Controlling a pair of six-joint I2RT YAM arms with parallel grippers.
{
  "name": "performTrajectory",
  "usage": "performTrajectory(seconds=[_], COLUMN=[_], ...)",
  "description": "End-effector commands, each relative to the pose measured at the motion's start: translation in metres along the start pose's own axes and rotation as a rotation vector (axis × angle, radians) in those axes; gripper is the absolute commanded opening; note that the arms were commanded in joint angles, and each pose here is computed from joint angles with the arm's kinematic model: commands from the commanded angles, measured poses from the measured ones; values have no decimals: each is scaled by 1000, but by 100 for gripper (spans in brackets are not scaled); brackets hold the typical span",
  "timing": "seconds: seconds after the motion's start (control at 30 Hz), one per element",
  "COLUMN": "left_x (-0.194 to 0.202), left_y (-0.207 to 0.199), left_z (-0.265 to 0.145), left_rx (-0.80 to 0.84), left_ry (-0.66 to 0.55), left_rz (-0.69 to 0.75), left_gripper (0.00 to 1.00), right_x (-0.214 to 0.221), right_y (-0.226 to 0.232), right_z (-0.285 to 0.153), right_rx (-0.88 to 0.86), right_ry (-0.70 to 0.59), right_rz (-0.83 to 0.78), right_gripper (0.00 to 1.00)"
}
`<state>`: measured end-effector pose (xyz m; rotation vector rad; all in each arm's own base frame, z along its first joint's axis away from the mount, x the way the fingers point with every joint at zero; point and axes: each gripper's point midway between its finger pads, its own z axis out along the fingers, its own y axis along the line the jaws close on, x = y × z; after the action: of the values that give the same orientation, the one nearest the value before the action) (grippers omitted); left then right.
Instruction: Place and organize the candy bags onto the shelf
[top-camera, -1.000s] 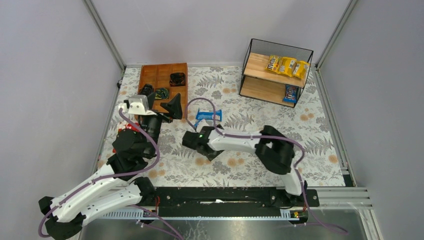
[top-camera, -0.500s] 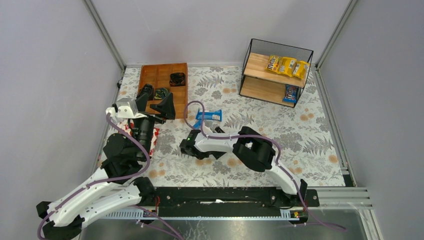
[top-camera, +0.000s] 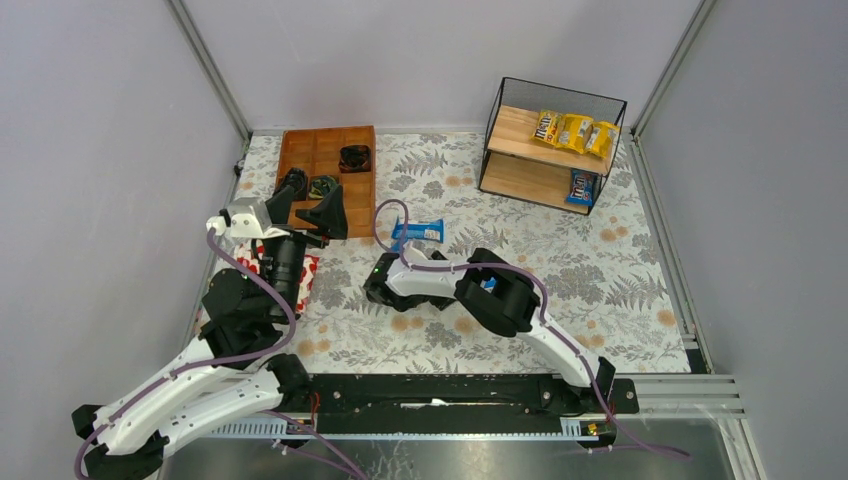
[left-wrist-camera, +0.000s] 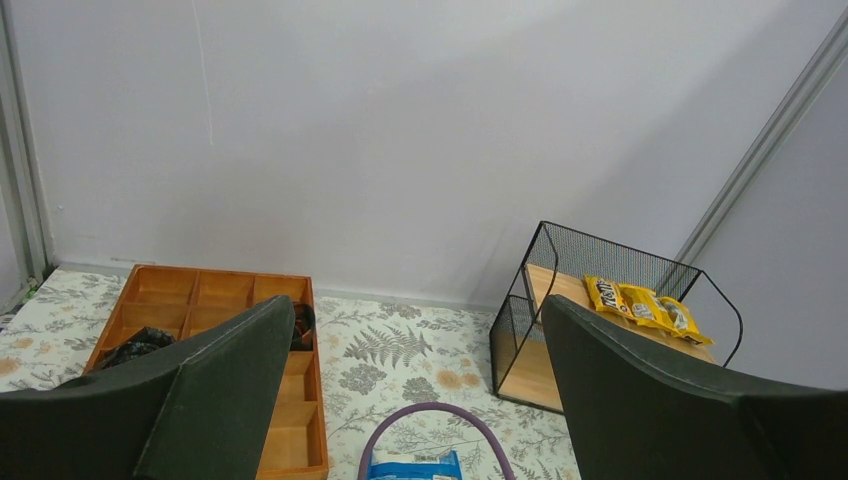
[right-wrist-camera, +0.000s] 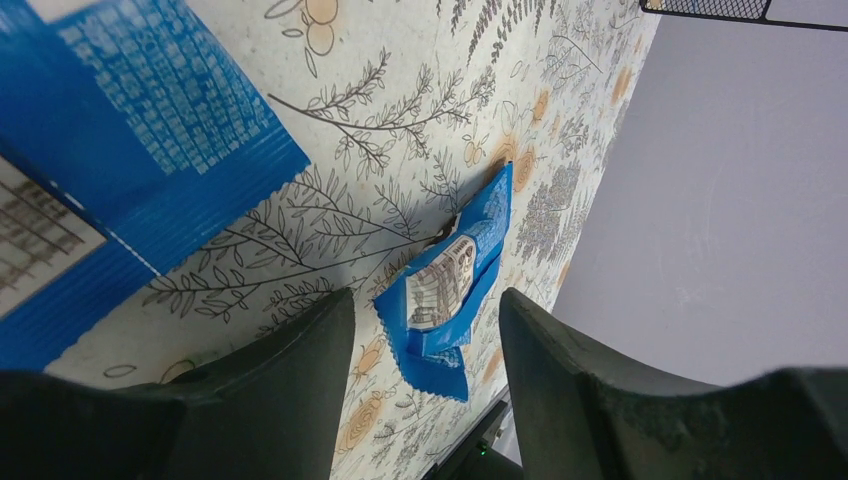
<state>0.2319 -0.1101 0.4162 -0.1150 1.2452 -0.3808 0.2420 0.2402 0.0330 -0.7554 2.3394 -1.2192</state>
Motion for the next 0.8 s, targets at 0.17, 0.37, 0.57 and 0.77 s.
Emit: performTrajectory(seconds=[0.17, 0.37, 0.57, 0.77], left_x=[-9, -6, -6, -5], left_y=[2, -1, -1, -2], left_z=[-1, -1, -1, 0], left_rx=[-6, 3, 6, 12], left_ry=[-28, -23, -20, -15], left_rz=[-28, -31, -28, -24], left_gripper=[99, 99, 99, 99], right_x=[-8, -4, -7, -4], right_y=[2, -3, -5, -32], right_z=[3, 1, 2, -5], right_rx=[5, -9, 16, 48], right_ry=[2, -5, -13, -57], right_rz=[57, 72, 71, 91], right_gripper=[52, 39, 27, 23])
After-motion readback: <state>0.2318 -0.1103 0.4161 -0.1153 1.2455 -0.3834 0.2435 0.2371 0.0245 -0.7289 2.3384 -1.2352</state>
